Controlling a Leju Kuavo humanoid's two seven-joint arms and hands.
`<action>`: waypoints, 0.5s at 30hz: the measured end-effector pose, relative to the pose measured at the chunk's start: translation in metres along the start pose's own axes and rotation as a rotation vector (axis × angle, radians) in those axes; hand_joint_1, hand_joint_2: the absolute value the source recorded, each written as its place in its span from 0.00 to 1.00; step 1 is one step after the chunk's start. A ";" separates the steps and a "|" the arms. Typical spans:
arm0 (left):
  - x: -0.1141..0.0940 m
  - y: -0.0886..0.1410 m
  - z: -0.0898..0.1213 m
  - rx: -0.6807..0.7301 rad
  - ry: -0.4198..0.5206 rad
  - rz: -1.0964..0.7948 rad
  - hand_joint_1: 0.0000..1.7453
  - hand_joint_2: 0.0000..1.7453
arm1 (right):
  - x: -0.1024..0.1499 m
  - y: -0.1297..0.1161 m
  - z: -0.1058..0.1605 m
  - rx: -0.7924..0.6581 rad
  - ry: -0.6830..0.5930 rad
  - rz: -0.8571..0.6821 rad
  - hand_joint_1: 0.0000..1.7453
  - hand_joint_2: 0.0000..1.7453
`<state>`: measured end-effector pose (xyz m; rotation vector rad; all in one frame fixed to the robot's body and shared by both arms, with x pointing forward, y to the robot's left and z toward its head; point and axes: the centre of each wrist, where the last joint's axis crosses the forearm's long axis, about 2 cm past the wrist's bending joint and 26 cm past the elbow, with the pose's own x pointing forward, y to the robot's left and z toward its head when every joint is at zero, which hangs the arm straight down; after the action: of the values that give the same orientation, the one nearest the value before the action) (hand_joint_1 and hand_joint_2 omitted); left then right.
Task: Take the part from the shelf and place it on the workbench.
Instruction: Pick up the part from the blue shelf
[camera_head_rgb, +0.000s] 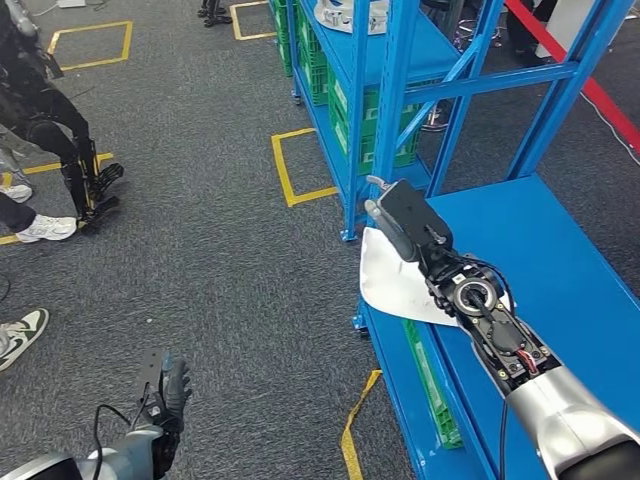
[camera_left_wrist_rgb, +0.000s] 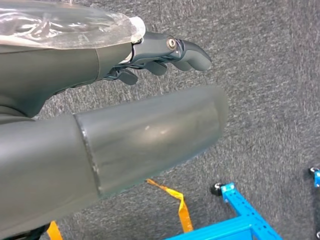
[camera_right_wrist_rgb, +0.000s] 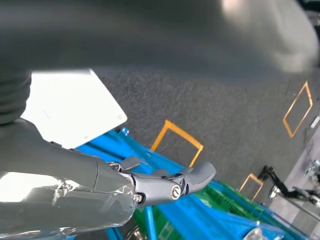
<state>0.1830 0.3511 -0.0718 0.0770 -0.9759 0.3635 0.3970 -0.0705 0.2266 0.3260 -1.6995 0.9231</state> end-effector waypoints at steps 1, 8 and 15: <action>0.000 0.001 0.000 0.003 0.000 0.002 0.00 0.00 | 0.000 -0.001 0.001 -0.009 0.009 0.011 0.00 1.00; -0.006 0.014 0.005 0.038 0.011 0.015 0.00 0.00 | -0.005 -0.022 0.023 -0.087 0.071 0.103 0.00 1.00; -0.012 0.031 0.012 0.085 0.017 0.031 0.00 0.00 | -0.005 -0.056 0.053 -0.216 0.128 0.201 0.00 1.00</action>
<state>0.1570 0.3746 -0.0783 0.1360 -0.9453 0.4332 0.3975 -0.1468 0.2411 -0.0480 -1.7152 0.8756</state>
